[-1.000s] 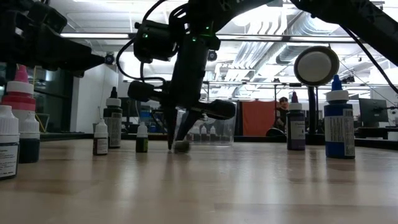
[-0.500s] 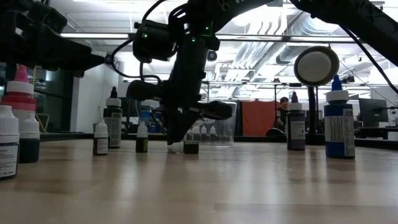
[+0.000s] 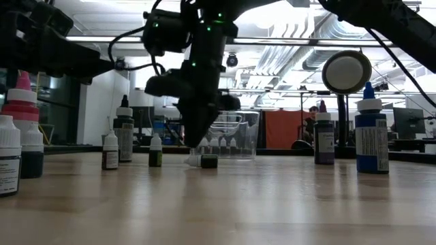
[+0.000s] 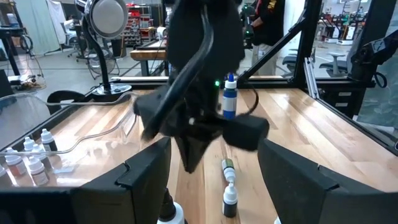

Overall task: Pick & Place food coloring
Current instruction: Put the small food coloring bottle into the transparent bin

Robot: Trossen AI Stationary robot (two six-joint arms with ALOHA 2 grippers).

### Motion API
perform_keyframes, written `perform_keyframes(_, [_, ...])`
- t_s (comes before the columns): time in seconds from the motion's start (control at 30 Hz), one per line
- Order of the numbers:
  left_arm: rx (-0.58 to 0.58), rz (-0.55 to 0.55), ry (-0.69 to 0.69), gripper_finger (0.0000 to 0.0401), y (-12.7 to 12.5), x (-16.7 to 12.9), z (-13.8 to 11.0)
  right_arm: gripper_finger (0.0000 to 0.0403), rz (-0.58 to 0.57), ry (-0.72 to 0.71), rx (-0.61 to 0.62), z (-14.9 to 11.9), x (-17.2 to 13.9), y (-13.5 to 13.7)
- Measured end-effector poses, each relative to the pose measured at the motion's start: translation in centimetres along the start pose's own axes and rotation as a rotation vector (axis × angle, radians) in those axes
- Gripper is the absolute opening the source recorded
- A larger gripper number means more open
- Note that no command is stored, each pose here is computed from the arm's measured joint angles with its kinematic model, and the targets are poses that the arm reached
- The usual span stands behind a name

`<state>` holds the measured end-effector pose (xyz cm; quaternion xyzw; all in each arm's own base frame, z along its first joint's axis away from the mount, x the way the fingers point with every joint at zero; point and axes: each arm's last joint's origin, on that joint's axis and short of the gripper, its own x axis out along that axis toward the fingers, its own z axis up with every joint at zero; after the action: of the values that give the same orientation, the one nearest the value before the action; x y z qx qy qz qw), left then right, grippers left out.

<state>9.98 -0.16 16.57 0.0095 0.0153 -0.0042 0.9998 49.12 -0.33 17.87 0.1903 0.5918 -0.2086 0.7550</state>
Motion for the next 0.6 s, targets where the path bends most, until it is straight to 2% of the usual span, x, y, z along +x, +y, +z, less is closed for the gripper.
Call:
perform_keyframes(0.2, [0.000,0.000,0.000,0.0239,0.0,0.0,0.0,0.0011,-0.027,0.015,-0.207,-0.5,-3.5,1.2])
perform_keyframes(0.4, [0.000,0.000,0.000,0.0239,0.0,0.0,0.0,0.0011,-0.035,0.054,-0.488,-2.4,-5.9,2.8])
perform_keyframes(0.5, [0.000,0.000,0.000,0.0239,0.0,0.0,0.0,0.0017,-0.034,0.076,-0.553,-3.3,-5.9,3.4])
perform_keyframes(0.6, [0.000,-0.001,0.000,0.0239,0.0,0.0,0.0,0.0039,-0.014,0.080,-0.562,-3.6,-5.9,3.8])
